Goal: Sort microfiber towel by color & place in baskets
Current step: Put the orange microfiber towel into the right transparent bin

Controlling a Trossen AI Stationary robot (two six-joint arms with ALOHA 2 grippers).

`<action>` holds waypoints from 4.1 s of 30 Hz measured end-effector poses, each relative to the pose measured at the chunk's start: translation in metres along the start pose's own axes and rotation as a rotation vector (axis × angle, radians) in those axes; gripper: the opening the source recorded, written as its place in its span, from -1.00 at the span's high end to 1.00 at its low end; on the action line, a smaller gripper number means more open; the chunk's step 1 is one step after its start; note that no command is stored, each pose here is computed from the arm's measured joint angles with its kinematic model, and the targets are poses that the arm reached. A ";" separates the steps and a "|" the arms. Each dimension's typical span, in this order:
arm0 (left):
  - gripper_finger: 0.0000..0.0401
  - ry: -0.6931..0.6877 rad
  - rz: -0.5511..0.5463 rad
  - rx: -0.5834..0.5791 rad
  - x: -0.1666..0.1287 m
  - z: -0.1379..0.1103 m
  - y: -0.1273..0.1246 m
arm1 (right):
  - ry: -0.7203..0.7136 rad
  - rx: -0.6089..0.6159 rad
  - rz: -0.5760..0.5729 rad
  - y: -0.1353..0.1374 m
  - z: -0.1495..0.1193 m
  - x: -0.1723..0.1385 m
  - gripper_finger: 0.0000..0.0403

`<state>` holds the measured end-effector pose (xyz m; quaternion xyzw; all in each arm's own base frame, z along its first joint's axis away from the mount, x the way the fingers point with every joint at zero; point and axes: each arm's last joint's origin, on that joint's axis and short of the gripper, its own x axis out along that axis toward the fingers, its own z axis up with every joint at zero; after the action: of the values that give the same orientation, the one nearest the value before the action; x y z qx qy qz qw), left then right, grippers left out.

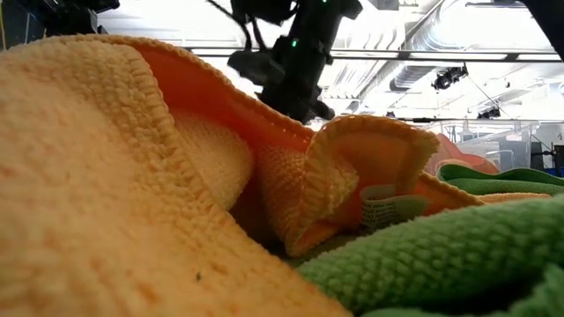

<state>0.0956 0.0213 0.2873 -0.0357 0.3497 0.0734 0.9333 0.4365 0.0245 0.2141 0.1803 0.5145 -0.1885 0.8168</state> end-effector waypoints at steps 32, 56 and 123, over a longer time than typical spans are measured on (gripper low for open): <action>1.00 0.006 0.012 -0.001 0.001 0.001 0.000 | -0.704 0.090 -0.344 -0.048 -0.023 -0.255 1.00; 1.00 -0.118 -0.061 -0.020 0.087 0.058 -0.037 | -0.861 0.135 -0.623 -0.138 -0.085 -0.358 1.00; 1.00 -0.361 -0.059 -0.008 0.150 0.121 -0.095 | 0.026 0.067 -0.439 -0.301 -0.131 -0.193 1.00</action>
<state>0.3009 -0.0410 0.2816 -0.0359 0.1751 0.0527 0.9825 0.1096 -0.1477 0.3064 0.0932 0.5453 -0.3765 0.7431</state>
